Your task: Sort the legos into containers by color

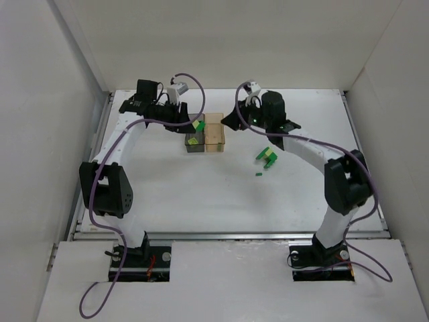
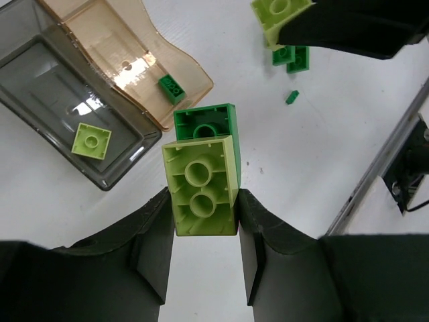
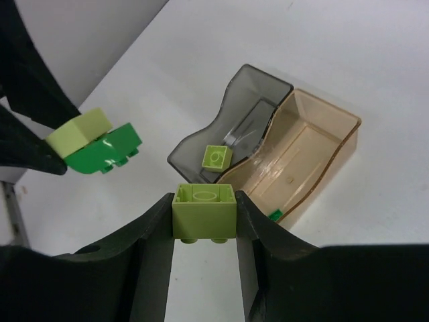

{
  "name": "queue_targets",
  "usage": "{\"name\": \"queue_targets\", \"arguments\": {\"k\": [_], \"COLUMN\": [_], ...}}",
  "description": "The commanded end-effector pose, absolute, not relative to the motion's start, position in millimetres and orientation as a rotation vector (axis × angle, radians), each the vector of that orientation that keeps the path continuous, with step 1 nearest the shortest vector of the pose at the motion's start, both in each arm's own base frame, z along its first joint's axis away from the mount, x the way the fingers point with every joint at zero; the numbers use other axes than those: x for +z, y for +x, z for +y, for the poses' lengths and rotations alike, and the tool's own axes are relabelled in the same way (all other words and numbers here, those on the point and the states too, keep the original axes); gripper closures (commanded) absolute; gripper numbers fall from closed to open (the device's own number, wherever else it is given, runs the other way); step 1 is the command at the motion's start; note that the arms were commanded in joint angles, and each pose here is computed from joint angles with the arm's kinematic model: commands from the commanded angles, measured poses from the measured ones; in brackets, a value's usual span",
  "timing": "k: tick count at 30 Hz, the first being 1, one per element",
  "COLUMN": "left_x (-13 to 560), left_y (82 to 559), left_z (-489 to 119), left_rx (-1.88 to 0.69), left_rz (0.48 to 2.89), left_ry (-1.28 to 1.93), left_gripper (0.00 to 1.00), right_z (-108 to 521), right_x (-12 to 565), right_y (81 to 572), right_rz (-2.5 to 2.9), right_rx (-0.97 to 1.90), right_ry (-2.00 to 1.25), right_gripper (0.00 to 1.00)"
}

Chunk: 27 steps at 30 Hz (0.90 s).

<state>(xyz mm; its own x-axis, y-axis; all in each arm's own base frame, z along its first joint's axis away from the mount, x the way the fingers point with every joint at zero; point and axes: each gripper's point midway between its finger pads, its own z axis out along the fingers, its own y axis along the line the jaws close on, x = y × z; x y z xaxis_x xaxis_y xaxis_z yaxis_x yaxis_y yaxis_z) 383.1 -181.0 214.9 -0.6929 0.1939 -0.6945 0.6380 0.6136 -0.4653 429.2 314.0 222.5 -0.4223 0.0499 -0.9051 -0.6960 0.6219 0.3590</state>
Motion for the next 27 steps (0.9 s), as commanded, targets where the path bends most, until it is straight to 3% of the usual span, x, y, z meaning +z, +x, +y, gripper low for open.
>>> {"name": "queue_targets", "arguments": {"k": [1,13,17,18,20,24,27], "left_x": [240.4,244.5,246.8,243.3,245.9,244.6,245.9], "left_y": [386.8,392.5,395.1,393.9,394.0,393.5,392.7], "left_z": [-172.8,-154.0,-146.4,-146.3,-144.3,-141.0,-140.9], "left_rx": [-0.871,-0.764,-0.727,-0.729,-0.711,-0.687,-0.685], "left_rz": [2.166,2.169,2.173,2.182,2.177,2.183,2.174], "left_ry": [0.617,0.522,0.489,0.487,0.482,0.471,0.473], "left_gripper": [1.00,1.00,1.00,1.00,1.00,1.00,1.00], "right_z": [341.4,386.2,407.7,406.7,410.7,424.1,439.8], "right_x": [220.9,229.0,210.6,209.0,199.3,197.4,194.2], "right_y": [416.8,443.0,447.4,455.4,460.9,465.2,462.5], "right_rz": [1.886,1.819,1.848,1.854,1.874,1.854,1.857], "right_rx": [1.233,1.191,1.140,1.109,1.082,1.098,1.106], "right_ry": [-0.512,-0.552,-0.533,-0.506,-0.486,-0.534,-0.570], "right_gripper": [1.00,1.00,0.88,0.79,0.70,0.66,0.57]}}
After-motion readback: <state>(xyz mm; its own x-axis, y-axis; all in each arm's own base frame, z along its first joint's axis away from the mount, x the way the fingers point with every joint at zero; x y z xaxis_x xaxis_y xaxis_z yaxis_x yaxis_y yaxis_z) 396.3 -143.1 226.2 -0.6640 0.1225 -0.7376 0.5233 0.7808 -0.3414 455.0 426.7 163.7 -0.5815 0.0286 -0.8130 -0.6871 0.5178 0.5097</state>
